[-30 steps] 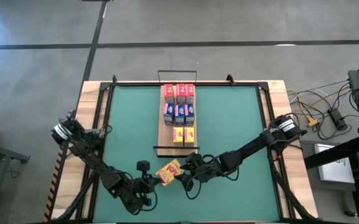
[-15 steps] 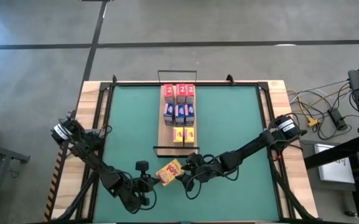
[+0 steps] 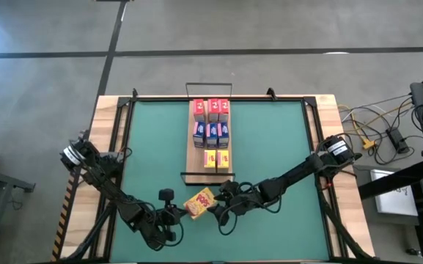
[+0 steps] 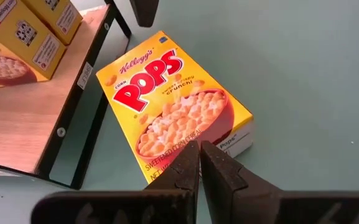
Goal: Stack cereal on shelf
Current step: Put the yellow cereal box on the shelf and align it with the other yellow cereal box
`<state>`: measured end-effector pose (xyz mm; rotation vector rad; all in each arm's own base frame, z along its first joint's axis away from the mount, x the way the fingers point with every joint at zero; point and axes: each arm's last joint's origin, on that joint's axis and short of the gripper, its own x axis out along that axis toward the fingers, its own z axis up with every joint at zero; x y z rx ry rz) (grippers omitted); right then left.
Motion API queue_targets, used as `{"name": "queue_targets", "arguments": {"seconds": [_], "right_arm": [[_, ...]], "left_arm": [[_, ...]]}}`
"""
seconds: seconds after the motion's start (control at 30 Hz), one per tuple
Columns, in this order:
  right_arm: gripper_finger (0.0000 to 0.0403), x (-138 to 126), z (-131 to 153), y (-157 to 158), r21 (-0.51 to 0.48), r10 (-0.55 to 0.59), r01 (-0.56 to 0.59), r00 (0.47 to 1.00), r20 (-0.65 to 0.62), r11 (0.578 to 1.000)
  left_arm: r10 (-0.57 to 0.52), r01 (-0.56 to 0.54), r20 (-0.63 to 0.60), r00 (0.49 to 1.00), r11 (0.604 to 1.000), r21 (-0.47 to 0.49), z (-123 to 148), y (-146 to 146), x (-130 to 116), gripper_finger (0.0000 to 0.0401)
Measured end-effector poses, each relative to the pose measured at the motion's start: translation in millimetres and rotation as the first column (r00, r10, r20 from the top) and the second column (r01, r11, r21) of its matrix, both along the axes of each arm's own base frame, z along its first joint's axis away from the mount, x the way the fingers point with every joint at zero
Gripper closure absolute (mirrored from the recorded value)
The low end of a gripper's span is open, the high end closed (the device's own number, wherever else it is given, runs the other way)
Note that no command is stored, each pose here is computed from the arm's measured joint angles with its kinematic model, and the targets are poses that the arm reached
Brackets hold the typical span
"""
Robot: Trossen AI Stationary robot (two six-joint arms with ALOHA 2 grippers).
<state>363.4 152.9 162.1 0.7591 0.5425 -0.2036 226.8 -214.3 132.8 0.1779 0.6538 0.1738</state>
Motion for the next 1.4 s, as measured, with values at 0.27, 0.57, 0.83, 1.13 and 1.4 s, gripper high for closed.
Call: {"name": "queue_targets", "arguments": {"seconds": [0.27, 0.57, 0.83, 1.13, 1.4], "right_arm": [[0.0103, -0.1, 0.0, 0.1, 0.0, 0.0, 0.0, 1.0, 0.0, 1.0], [0.0103, -0.1, 0.0, 0.1, -0.004, 0.001, -0.001, 1.0, 0.0, 1.0], [0.0103, -0.1, -0.2, 0.1, -0.007, 0.003, -0.003, 1.0, -0.001, 1.0], [0.0103, -0.5, -0.8, 0.0, 0.007, -0.005, 0.005, 1.0, -0.008, 1.0], [0.0103, -2.6, -4.4, -1.2, 0.032, -0.032, 0.033, 0.998, -0.049, 0.999]], "left_arm": [[-0.003, 0.003, 0.028, 1.0, 1.0, 0.017, 1.8, -0.5, 2.2, 0.0401], [-0.001, 0.0, 0.027, 1.0, 1.0, 0.018, -0.4, 1.2, 1.1, 0.0401], [-0.001, 0.002, 0.064, 0.998, 1.0, -0.018, -6.2, 3.7, -1.1, 0.0401], [-0.014, 0.017, 0.055, 0.998, 0.999, -0.042, -7.8, 2.9, -2.8, 0.0401], [-0.043, 0.045, 0.041, 0.998, 0.997, -0.059, -8.3, -0.9, -6.2, 0.0401]]}}
